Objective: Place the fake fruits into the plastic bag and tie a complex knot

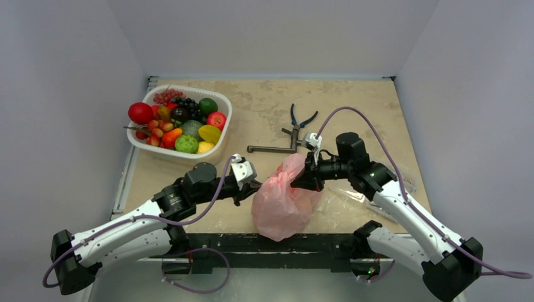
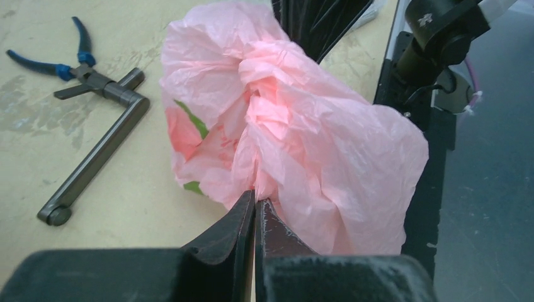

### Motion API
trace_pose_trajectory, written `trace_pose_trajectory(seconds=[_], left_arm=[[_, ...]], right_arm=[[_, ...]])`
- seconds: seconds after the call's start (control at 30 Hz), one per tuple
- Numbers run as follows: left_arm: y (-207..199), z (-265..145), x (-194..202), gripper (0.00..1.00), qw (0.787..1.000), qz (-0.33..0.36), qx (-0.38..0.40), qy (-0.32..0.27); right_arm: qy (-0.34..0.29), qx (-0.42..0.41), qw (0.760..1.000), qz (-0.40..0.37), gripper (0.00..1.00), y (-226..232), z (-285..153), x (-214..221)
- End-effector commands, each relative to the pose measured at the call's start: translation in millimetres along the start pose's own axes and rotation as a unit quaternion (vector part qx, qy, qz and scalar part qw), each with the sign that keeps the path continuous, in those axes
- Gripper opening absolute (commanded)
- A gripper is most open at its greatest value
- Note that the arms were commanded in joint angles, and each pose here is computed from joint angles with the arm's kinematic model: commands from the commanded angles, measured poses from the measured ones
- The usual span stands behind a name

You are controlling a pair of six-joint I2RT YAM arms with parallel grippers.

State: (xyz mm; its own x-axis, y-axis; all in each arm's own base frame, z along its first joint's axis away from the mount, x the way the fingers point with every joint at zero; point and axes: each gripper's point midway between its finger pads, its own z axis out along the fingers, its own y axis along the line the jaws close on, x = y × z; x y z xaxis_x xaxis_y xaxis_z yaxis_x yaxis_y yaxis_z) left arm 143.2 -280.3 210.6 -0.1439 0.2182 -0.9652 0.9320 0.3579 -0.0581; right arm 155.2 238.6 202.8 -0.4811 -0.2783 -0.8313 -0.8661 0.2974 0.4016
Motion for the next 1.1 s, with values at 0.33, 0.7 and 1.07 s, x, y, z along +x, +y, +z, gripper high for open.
trace_pose_trajectory(seconds=[0.33, 0.7, 1.07], left_arm=[[50.4, -33.3, 27.9, 0.00, 0.993, 0.032, -0.107, 0.037], [78.6, -45.1, 22.4, 0.00, 0.982, 0.102, -0.156, 0.043], [101.8, -57.0, 35.5, 0.00, 0.967, 0.142, -0.195, 0.084]], right_arm=[[0.025, 0.028, 0.995, -0.089, 0.00, -7.3, -19.4, -17.1], [0.008, -0.033, 0.997, -0.075, 0.00, 12.4, -18.3, -53.7], [-0.017, -0.096, 0.995, 0.028, 0.00, 26.2, -4.7, -70.5]])
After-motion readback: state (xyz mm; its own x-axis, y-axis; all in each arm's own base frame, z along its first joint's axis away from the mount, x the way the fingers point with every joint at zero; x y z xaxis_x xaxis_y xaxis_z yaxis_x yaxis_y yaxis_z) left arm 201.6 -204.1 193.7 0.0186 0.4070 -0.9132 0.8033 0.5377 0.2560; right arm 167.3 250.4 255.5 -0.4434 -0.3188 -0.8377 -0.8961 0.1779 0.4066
